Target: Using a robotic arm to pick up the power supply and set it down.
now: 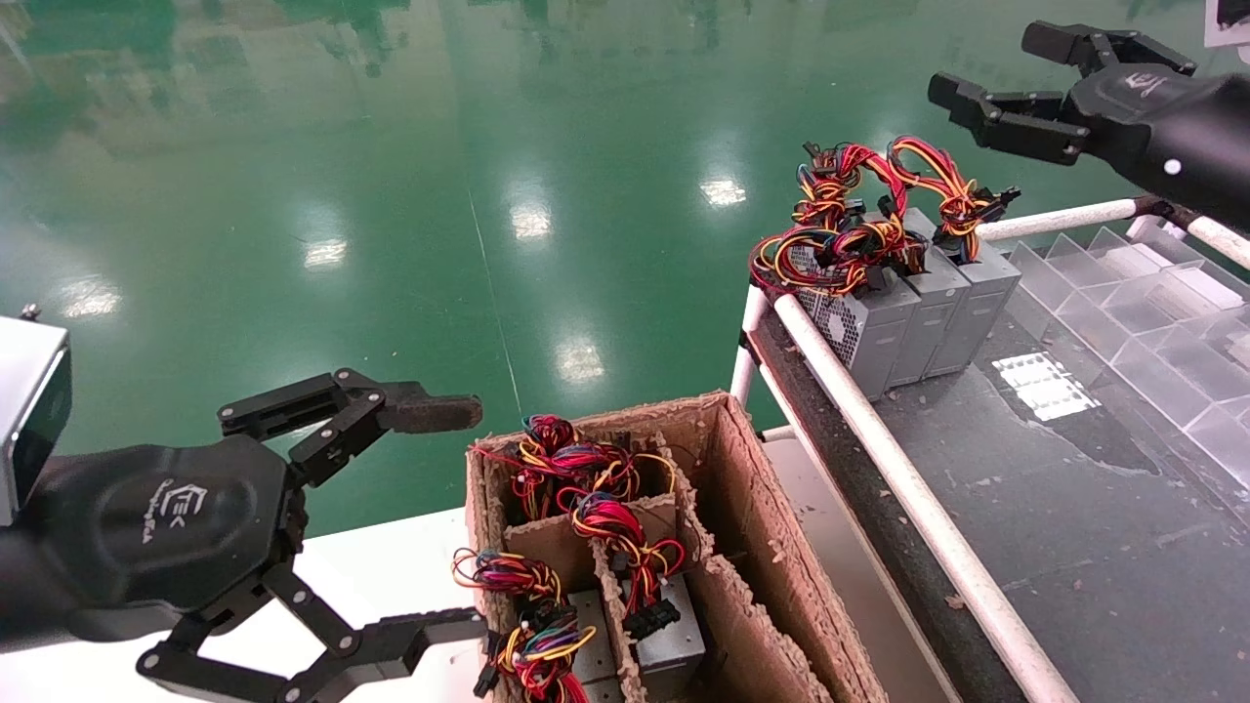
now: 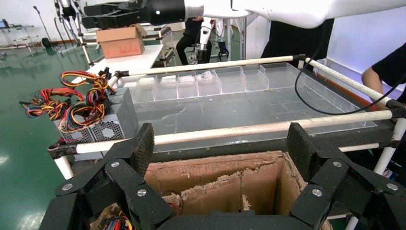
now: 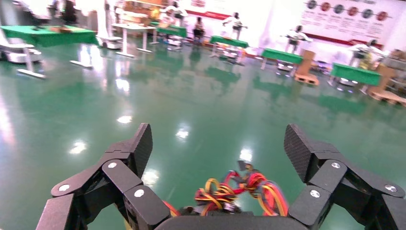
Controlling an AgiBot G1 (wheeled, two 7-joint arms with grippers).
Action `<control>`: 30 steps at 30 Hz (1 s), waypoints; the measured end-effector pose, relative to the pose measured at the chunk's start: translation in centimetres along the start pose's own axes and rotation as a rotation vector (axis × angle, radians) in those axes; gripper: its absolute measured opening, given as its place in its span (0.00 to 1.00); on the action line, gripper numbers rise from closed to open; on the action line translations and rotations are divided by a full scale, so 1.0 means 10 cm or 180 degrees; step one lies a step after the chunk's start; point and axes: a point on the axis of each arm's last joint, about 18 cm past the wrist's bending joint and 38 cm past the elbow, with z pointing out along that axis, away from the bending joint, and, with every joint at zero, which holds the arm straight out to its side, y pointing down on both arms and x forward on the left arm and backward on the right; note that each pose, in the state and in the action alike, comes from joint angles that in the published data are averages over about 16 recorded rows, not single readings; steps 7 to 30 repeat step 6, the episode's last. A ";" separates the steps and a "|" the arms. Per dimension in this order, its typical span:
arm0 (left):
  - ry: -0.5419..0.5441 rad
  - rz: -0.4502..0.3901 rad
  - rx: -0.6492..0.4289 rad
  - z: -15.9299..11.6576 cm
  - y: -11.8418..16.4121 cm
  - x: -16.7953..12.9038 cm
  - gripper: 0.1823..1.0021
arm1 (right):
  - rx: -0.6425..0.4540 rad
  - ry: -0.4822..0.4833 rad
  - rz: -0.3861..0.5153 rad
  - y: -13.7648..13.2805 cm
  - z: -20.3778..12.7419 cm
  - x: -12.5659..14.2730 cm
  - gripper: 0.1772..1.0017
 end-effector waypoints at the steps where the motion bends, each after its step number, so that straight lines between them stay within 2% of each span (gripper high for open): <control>1: 0.0000 0.0000 0.0000 0.00 0.00 0.00 1.00 | 0.0008 -0.0023 0.0000 0.00 -0.01 -0.02 0.91; 6: 0.0000 0.0000 0.0000 0.00 0.00 0.00 1.00 | 0.0046 -0.0142 0.0001 0.00 -0.05 -0.11 0.94; 30: 0.0000 0.0000 0.0000 0.00 0.00 0.00 1.00 | 0.0046 -0.0142 0.0001 0.00 -0.05 -0.11 0.94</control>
